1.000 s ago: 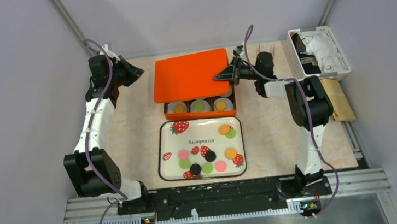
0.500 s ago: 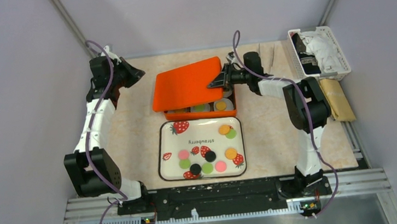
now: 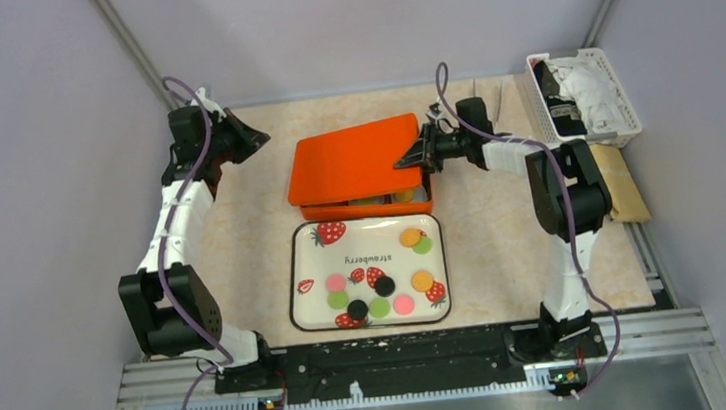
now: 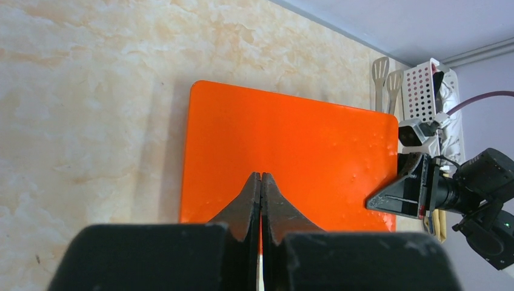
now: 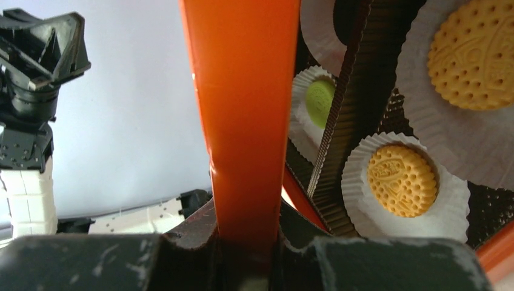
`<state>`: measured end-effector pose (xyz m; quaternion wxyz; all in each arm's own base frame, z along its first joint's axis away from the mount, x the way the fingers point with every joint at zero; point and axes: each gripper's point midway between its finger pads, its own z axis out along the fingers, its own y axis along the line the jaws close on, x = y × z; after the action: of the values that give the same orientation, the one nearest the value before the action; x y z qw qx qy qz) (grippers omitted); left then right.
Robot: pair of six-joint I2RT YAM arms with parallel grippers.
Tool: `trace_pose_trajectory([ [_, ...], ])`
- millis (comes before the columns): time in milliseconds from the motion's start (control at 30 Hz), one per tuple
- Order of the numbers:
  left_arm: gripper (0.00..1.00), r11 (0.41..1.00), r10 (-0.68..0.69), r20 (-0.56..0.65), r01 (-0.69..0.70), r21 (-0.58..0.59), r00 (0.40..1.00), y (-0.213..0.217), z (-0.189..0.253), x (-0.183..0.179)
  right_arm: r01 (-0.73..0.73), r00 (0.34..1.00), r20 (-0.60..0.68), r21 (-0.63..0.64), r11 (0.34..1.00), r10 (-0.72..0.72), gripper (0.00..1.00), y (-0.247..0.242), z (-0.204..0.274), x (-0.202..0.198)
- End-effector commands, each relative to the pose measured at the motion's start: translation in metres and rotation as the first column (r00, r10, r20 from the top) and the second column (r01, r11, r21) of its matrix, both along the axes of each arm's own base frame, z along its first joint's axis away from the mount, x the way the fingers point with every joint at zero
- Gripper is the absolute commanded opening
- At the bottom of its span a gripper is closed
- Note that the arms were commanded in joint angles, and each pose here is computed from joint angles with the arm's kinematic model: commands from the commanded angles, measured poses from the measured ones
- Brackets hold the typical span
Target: Pack the cookies
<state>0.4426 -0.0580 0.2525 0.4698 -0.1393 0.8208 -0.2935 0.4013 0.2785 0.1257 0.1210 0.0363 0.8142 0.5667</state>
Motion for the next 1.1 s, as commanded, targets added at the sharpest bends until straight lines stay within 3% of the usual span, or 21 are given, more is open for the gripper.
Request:
trace_pose_trajectory([
  [0, 0.00, 1.000, -0.023, 0.026, 0.023, -0.020, 0.999, -0.004, 0.002, 0.006, -0.018, 0.996, 0.092, -0.031, 0.999, 0.021, 0.00, -0.004, 0.022, 0.000],
  [267, 0.00, 0.999, -0.025, 0.018, 0.025, -0.020, 1.000, -0.004, -0.002, 0.006, -0.028, 0.997, 0.069, -0.080, 0.996, 0.033, 0.00, -0.007, 0.015, -0.014],
  [633, 0.00, 0.990, -0.129, 0.034, 0.130, -0.055, 0.991, -0.030, -0.010, 0.004, 0.056, 0.998, 0.031, -0.067, 0.996, -0.054, 0.00, -0.035, -0.013, 0.004],
  [900, 0.00, 0.969, -0.238, 0.056, 0.241, -0.059, 0.970, -0.091, -0.031, -0.015, 0.060, 0.998, 0.025, -0.105, 0.993, -0.057, 0.00, -0.047, -0.032, 0.007],
  [1067, 0.00, 0.944, -0.321, 0.007, 0.321, -0.075, 0.947, -0.131, -0.066, -0.034, 0.078, 0.997, 0.000, -0.129, 0.989, -0.078, 0.00, -0.056, -0.048, 0.009],
])
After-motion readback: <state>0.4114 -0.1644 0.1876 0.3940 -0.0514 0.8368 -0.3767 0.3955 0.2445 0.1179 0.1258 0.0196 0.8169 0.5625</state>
